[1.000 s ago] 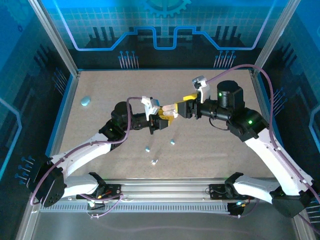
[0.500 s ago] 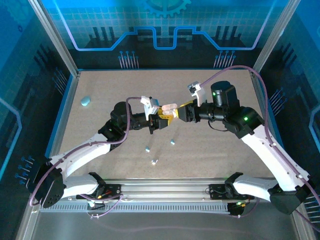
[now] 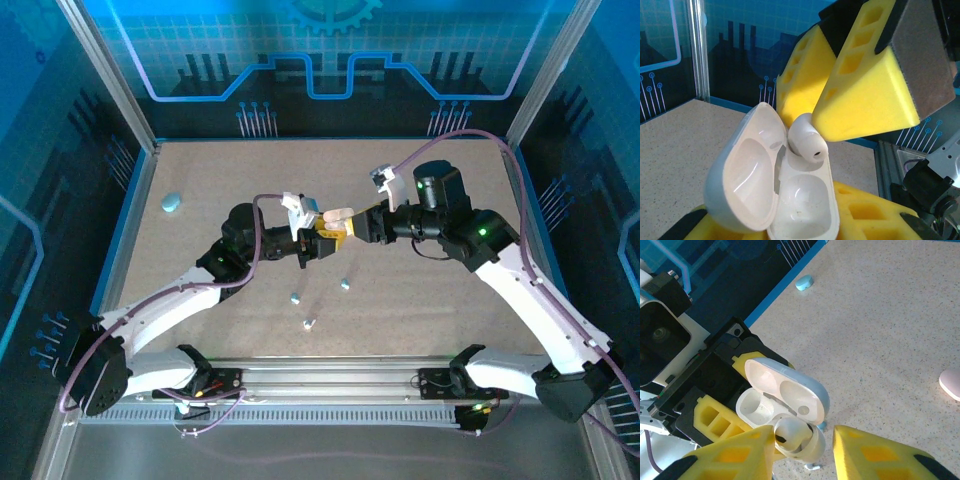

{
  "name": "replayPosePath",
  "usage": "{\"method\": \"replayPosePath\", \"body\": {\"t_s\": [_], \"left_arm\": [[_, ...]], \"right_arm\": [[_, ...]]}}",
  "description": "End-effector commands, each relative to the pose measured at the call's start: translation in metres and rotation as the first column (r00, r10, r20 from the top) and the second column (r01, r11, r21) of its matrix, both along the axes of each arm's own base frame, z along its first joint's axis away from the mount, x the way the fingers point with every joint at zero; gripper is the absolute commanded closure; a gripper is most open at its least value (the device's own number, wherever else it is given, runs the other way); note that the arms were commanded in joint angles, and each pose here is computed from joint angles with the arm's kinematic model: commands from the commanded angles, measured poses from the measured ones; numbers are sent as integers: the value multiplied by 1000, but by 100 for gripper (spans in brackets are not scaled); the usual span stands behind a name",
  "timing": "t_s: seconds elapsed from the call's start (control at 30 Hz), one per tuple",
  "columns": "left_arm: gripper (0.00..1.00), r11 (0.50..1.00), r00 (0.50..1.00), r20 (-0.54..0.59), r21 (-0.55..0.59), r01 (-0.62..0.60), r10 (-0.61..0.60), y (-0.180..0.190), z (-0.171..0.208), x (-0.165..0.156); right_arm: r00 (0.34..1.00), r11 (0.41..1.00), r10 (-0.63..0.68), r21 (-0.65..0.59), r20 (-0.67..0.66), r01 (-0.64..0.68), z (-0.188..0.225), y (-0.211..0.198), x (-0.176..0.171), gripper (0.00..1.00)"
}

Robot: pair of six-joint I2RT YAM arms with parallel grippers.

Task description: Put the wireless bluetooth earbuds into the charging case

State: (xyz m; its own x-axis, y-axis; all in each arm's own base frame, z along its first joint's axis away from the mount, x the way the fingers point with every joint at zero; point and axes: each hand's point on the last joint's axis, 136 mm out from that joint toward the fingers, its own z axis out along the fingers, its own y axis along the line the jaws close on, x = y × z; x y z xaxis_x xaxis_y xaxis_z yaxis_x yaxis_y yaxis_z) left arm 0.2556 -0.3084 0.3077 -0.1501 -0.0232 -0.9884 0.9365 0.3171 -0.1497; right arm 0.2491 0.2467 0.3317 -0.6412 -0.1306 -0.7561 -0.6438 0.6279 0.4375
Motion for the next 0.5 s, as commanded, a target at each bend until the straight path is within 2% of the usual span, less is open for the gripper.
{"method": "replayPosePath", "body": {"t_s": [0.0, 0.2, 0.37, 0.47], "left_arm": [[72, 1000, 997, 80, -29, 12, -10, 1, 23, -6], [72, 1000, 997, 81, -29, 9, -7, 1, 23, -5], [72, 999, 997, 72, -14, -29, 30, 3, 19, 1], [73, 998, 995, 66, 0, -68, 68, 7, 14, 6]], "right_arm": [[1000, 1000, -17, 11, 16, 17, 8, -1, 6, 62], [998, 998, -55, -32, -6, 55, -1, -6, 10, 62], [998, 998, -59, 10, 23, 59, 19, -7, 5, 48], [994, 995, -86, 54, 71, 83, 40, -15, 1, 43]]}}
